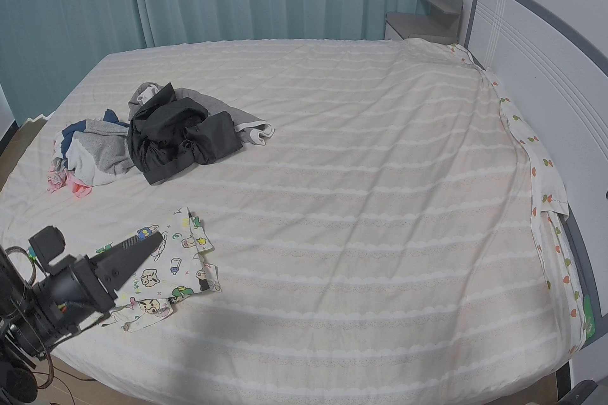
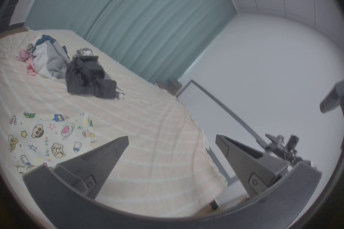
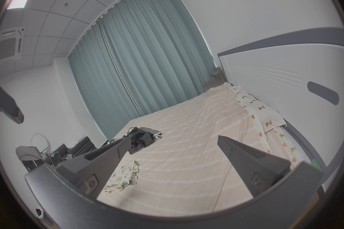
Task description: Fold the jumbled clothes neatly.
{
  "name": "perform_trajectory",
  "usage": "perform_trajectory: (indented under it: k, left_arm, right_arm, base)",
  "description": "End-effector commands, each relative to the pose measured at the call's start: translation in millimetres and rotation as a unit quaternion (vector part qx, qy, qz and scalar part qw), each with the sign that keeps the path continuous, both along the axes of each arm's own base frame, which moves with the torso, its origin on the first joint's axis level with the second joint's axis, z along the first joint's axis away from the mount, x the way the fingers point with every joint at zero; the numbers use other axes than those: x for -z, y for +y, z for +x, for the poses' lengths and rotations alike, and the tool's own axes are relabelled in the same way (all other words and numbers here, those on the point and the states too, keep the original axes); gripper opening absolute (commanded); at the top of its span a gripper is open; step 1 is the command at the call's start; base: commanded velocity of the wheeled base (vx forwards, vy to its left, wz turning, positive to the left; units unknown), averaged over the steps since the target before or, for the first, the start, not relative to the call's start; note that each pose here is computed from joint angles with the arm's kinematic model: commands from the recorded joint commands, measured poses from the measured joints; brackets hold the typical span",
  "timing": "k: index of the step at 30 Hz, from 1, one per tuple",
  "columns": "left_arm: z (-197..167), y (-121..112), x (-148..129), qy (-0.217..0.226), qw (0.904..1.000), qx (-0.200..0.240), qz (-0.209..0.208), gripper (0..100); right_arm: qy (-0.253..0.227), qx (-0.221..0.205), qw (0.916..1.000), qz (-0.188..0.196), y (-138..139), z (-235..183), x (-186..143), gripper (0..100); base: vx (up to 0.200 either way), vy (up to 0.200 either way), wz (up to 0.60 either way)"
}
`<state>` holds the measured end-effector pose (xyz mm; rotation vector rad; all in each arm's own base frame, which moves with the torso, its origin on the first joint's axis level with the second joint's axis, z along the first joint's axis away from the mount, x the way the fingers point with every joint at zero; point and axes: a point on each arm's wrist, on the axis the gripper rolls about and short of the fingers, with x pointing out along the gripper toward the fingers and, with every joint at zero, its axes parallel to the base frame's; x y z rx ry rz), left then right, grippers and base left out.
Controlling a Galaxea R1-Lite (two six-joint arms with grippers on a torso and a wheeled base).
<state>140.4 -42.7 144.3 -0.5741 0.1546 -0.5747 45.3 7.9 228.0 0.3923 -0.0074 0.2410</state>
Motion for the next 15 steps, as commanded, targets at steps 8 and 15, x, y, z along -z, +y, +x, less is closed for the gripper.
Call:
perform_trajectory:
  k: [8,15]
  left_arm:
    - [-85.8,17.3,10.8,-0.036,0.9854,-0.041,0.161,100]
    - [-125.5,43.1,20.7,-0.075,0.9491,-0.234,0.197,100]
  right_arm:
    - [0.031,0.002,0.9941,-0.104,-7.3,-64.2,91.3,100]
    - [0.041,0.004,0.9832,-0.178,-8.0,-69.4,129.6,100]
  base:
    - [0.0,0.0,0.0]
    - [0.0,0.0,0.0]
